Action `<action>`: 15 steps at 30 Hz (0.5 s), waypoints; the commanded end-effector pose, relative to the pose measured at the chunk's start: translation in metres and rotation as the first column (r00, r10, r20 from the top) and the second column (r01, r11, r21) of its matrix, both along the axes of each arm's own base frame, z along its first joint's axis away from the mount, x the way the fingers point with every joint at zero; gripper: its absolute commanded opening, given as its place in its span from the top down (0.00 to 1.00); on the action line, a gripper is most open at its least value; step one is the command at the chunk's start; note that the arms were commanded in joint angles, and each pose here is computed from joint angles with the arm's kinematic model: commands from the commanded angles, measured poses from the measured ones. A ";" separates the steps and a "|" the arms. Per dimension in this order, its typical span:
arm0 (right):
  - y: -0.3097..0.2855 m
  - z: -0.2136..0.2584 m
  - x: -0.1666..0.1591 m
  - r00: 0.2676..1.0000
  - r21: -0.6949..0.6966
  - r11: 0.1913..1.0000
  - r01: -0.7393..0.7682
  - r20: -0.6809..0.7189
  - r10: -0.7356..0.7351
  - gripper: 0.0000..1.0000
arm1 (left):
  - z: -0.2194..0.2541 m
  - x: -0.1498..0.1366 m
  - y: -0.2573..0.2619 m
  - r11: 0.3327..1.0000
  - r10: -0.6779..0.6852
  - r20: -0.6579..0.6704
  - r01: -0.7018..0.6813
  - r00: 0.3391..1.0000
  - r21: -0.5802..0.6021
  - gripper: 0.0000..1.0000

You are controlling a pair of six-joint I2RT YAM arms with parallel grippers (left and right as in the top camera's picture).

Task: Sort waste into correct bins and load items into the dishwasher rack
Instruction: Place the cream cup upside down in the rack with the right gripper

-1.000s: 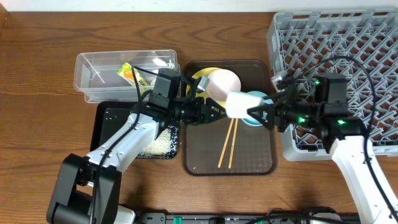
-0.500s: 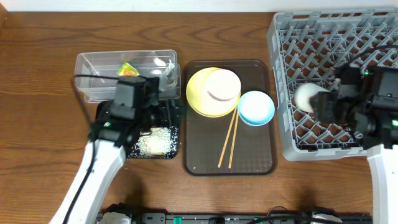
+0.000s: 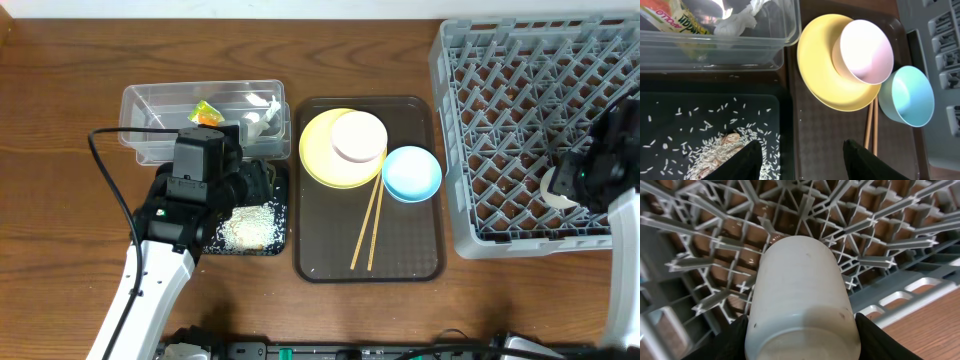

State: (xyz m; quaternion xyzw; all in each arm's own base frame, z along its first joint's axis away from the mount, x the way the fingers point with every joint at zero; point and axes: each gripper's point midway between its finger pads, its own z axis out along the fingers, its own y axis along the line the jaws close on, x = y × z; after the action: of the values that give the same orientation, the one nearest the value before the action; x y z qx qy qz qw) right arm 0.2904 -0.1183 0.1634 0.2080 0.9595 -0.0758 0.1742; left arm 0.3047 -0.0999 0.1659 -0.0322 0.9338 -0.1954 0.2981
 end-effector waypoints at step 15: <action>-0.003 -0.040 0.026 0.999 0.071 0.997 0.014 -0.051 -0.011 0.75 | 0.004 0.004 0.003 1.000 0.001 0.014 -0.001 1.000 0.019 0.44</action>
State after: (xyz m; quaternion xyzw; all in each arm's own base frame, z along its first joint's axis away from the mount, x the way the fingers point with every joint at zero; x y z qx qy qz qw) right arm 0.3124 -0.1236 0.1186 0.2089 0.9677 -0.0634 0.1261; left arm 0.3049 -0.0994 0.1658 -0.0328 0.9339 -0.1939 0.2986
